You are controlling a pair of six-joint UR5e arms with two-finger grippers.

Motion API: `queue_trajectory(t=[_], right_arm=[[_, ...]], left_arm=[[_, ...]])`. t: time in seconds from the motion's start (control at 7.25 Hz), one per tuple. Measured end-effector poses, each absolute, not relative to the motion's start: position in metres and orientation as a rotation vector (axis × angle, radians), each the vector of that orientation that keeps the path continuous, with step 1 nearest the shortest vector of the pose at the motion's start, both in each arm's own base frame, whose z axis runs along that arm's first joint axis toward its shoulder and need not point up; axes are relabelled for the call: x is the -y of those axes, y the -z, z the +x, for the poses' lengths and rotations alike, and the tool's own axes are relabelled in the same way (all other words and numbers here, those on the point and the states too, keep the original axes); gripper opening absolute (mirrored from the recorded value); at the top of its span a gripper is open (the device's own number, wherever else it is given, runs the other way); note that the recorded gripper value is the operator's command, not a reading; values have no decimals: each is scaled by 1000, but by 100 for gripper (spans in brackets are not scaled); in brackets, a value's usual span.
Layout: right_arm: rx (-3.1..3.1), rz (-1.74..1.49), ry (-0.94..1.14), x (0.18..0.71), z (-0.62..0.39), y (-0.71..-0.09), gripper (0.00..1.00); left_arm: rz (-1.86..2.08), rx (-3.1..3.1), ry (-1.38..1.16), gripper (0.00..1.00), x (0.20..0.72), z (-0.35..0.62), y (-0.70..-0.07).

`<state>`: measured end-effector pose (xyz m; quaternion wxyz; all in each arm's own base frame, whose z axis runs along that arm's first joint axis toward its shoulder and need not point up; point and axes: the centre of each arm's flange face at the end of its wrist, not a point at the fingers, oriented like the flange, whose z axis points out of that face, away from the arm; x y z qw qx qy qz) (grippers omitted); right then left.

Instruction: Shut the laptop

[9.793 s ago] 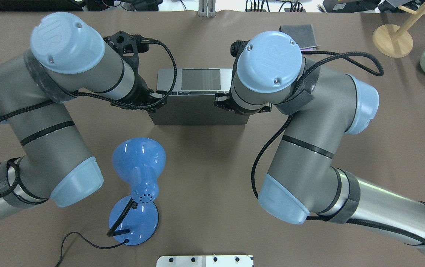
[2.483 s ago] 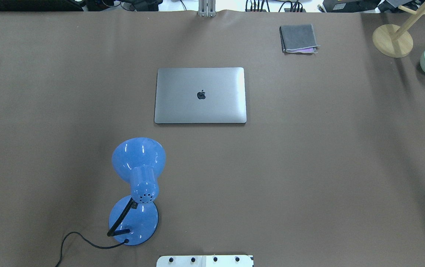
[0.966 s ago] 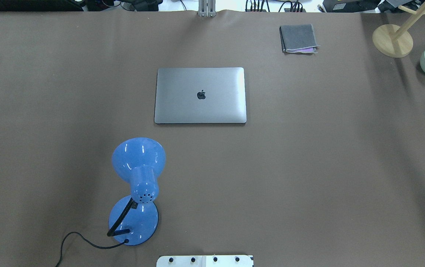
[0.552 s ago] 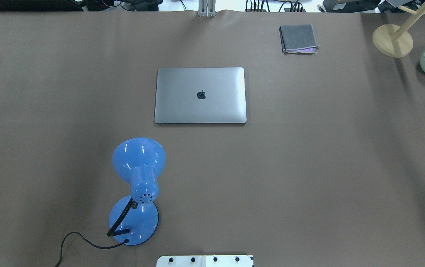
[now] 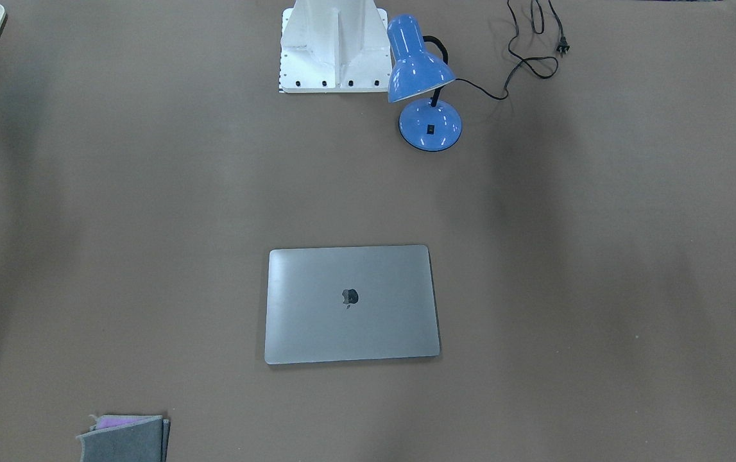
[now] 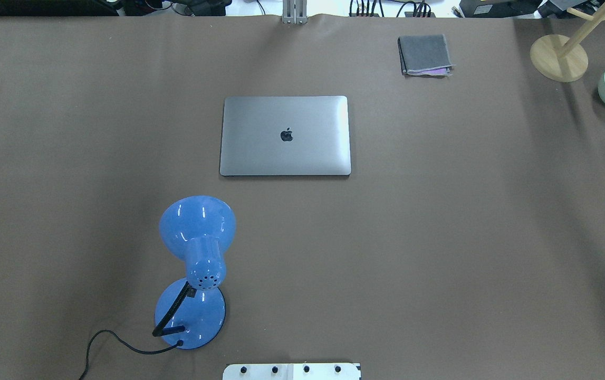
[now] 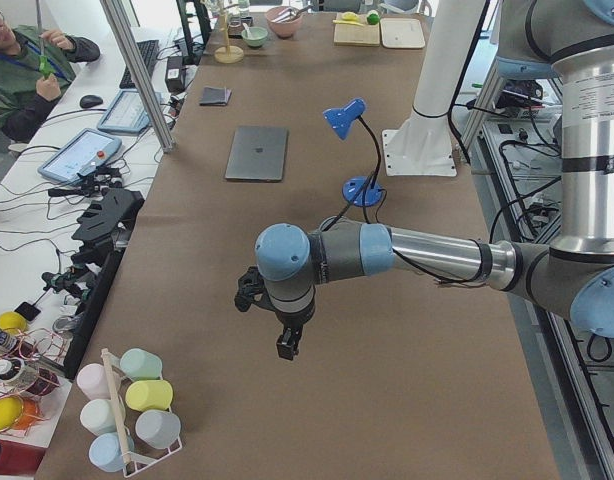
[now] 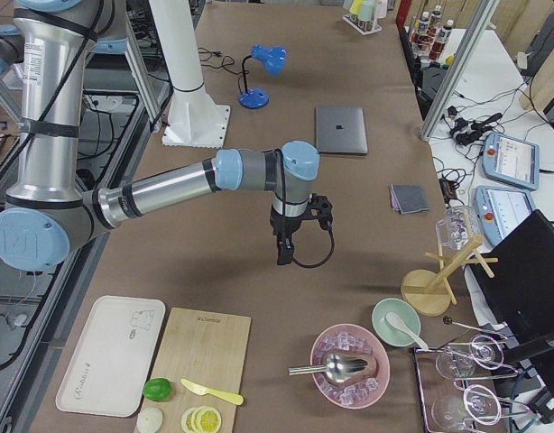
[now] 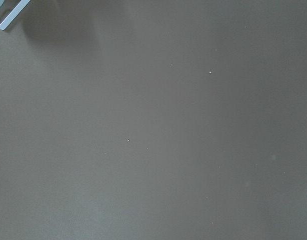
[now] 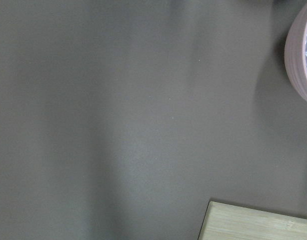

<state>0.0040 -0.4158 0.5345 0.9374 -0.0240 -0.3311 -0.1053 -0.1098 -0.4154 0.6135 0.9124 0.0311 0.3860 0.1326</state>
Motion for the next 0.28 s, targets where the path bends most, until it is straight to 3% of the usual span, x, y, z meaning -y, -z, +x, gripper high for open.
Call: queue_trajectory(t=[0.28], right_arm=[[679,-51,223,416,1,-534,100]], left_arm=[[65,-795,-274,98,415,-110,-613]])
